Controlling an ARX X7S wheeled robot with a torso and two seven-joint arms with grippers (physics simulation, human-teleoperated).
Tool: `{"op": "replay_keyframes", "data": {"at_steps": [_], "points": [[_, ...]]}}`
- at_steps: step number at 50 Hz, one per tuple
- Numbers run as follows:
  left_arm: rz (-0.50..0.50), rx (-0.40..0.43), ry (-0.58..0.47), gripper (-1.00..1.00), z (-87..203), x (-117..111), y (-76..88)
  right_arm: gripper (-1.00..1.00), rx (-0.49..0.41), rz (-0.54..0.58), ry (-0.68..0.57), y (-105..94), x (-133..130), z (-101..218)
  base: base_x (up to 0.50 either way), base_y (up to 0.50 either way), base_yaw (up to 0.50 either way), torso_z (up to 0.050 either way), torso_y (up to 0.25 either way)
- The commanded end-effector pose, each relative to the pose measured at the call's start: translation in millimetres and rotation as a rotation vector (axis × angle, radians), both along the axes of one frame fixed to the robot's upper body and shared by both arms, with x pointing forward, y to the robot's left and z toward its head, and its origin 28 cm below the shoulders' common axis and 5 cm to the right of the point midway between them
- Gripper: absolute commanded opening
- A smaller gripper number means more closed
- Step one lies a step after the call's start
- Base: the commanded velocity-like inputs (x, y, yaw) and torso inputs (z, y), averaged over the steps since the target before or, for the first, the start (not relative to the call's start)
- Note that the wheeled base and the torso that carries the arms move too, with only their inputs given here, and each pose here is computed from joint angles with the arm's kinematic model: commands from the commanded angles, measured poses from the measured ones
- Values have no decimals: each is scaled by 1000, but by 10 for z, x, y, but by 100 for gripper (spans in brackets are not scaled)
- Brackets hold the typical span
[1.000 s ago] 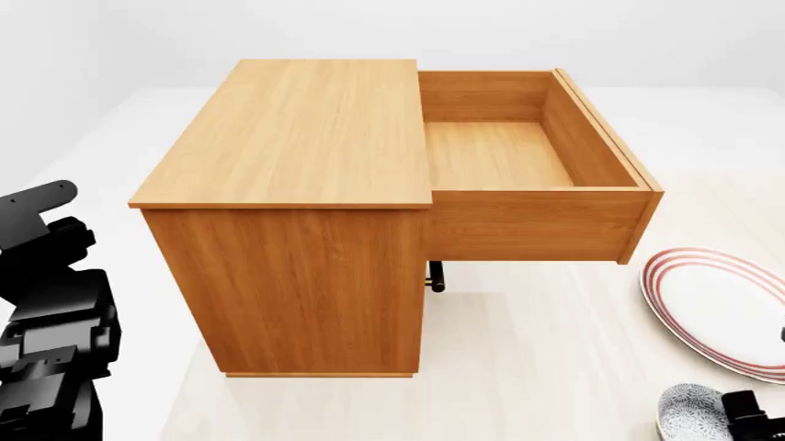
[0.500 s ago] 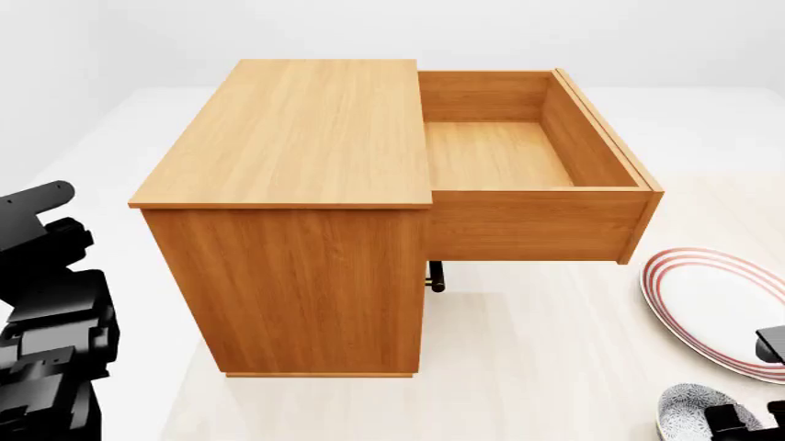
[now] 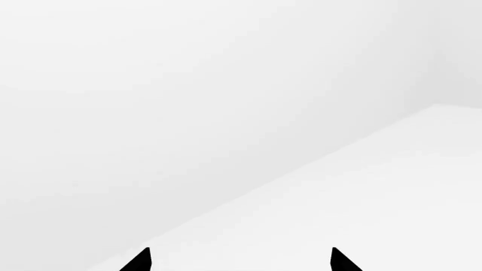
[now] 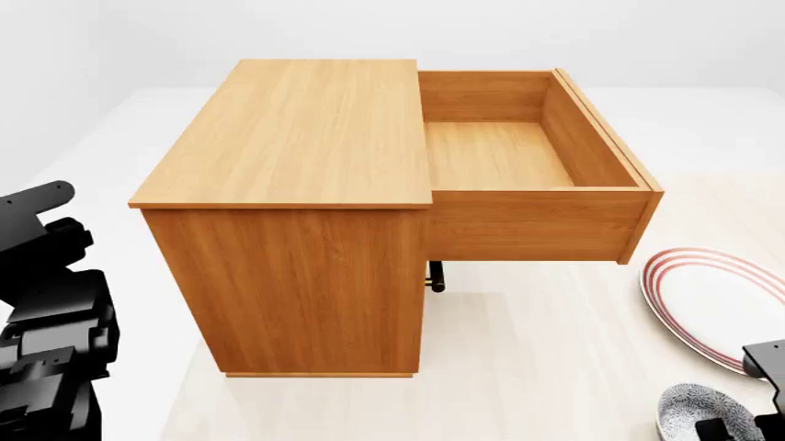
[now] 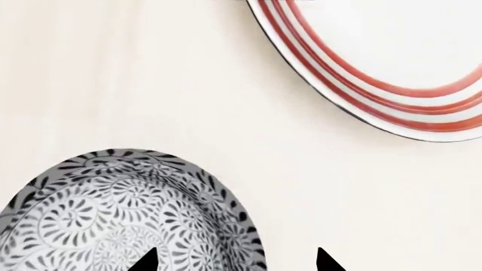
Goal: Open the top drawer of the cabinet and put the bowl in it.
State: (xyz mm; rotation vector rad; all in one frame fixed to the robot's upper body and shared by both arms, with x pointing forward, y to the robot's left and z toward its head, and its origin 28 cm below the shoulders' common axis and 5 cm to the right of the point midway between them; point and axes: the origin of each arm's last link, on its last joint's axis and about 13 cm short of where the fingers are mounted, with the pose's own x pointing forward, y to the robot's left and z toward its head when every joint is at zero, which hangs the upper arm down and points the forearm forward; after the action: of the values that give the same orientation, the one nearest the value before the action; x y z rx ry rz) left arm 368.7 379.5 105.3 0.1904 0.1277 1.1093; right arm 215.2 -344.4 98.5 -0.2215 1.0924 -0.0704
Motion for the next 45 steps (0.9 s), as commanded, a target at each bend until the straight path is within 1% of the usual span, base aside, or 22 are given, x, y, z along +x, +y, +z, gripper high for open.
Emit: {"op": "replay_keyframes", "data": {"at_steps": [1,4,5,20,29,39,45], "points": [[1,1,-2,100,-1,0,1,100,4,-1,18,-1,-2,-96,0,0,0,0,0],[1,1,-1,100,-2,0,-1,100,-7,15,14,6,-3,-106,4,0,0,0,0],[2,1,-1,100,-3,0,-2,-100,-10,25,13,11,-3,-106,0,0,3,0,0],[1,1,-2,100,-6,2,-9,-100,-16,47,-11,18,-3,-47,1,0,1,0,0],[-1,-1,-2,100,-16,2,-20,-100,-10,39,-81,9,6,67,1,0,1,0,0],[1,-5,-1,100,-21,2,-24,-100,-11,5,-187,-33,-53,371,0,0,0,0,0],[0,-8,-2,100,-17,9,-37,-100,-13,2,-218,-34,-107,503,0,0,0,0,0]]}}
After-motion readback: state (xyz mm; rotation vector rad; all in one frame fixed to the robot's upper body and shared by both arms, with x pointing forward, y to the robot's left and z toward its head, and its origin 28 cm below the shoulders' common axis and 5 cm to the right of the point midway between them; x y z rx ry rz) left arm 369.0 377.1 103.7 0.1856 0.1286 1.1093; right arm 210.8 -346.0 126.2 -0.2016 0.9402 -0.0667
